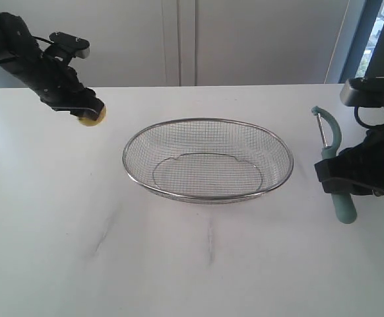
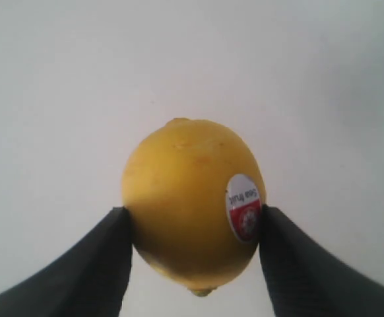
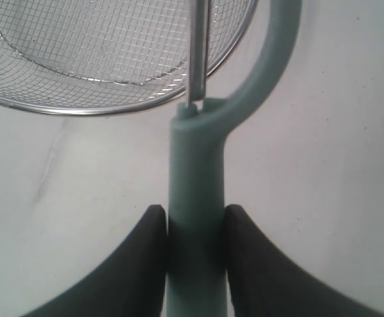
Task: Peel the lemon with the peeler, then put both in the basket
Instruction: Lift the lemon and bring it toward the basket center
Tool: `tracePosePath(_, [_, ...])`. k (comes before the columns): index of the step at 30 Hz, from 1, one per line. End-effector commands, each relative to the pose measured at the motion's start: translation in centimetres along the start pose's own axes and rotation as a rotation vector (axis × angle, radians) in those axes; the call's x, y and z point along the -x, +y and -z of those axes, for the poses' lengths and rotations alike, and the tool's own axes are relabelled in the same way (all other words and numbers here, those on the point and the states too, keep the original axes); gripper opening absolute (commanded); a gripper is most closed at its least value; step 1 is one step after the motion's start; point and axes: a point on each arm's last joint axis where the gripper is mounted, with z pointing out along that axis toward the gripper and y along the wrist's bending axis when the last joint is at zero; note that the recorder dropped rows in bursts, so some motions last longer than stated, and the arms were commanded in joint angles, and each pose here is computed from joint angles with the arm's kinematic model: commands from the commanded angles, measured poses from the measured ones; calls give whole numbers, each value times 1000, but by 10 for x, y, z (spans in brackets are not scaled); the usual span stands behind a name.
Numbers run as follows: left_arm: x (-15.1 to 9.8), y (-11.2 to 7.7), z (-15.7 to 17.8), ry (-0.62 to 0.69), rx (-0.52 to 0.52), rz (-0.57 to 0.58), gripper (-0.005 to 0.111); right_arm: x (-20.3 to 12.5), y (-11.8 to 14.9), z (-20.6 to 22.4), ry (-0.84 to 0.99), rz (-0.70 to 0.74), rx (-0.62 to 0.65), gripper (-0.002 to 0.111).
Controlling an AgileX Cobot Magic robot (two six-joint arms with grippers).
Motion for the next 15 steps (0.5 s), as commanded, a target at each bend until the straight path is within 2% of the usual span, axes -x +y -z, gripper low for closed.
tracePosePath(1, [-5,-21,25,4,-163,-142,1,3,0,3,-23,12,-4,0])
tracePosePath(7, [-25,-25,51,-32,-242,-131,1,3,0,3,-23,12,-4,0])
tracePosePath(15, [-54,-35,99,-228,-353,-173,1,3,0,3,-23,12,-4,0])
